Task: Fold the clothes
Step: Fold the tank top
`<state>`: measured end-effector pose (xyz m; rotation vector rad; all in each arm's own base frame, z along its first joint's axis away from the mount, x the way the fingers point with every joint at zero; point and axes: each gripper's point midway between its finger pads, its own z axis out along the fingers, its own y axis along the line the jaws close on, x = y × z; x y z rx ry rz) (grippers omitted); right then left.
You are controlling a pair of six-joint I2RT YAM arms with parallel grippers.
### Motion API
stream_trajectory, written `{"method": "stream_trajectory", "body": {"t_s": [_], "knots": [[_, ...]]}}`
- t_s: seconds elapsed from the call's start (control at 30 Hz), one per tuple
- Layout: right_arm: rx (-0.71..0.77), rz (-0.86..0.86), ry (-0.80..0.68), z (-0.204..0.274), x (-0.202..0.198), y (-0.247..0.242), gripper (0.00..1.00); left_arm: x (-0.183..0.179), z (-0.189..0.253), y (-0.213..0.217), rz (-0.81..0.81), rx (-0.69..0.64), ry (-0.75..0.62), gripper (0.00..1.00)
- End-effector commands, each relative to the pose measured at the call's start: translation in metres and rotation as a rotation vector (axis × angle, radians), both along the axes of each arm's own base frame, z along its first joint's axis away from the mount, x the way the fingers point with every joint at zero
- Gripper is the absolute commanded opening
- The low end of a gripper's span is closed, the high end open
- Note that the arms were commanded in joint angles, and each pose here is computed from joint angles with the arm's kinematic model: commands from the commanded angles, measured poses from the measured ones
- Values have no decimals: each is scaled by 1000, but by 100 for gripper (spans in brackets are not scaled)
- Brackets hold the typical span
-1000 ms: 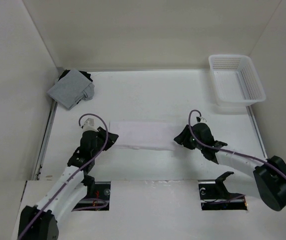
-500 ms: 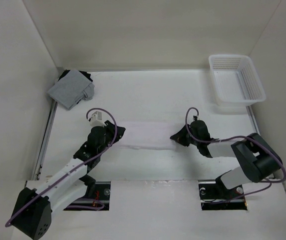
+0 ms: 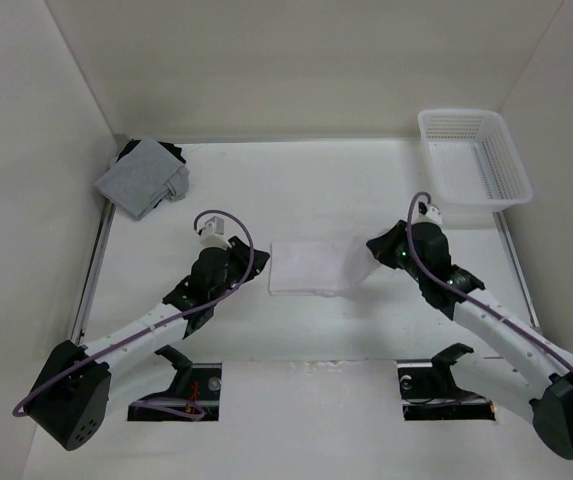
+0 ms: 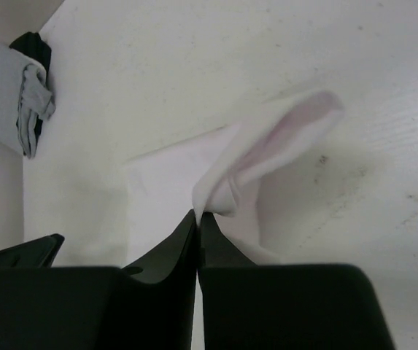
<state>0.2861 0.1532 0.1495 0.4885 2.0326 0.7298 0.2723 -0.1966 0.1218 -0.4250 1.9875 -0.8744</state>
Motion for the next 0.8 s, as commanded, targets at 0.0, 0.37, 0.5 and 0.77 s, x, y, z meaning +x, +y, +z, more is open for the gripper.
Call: {"method": "stream_trajectory", "body": {"t_s": [0.0,0.37,0.5,0.77], "knots": [[-213,53,18,13,1,7,5,14,47,-12,-10,-90,-118,24],[-394,334,99,3,-5,161,9,2,56,10,7,-136,-153,26],[-432,410,130,-14,-17,213,24,1,56,27,39,-149,-159,27],[-325,415,19,21,-34,212,65,13,57,53,81,-144,-148,27]]}}
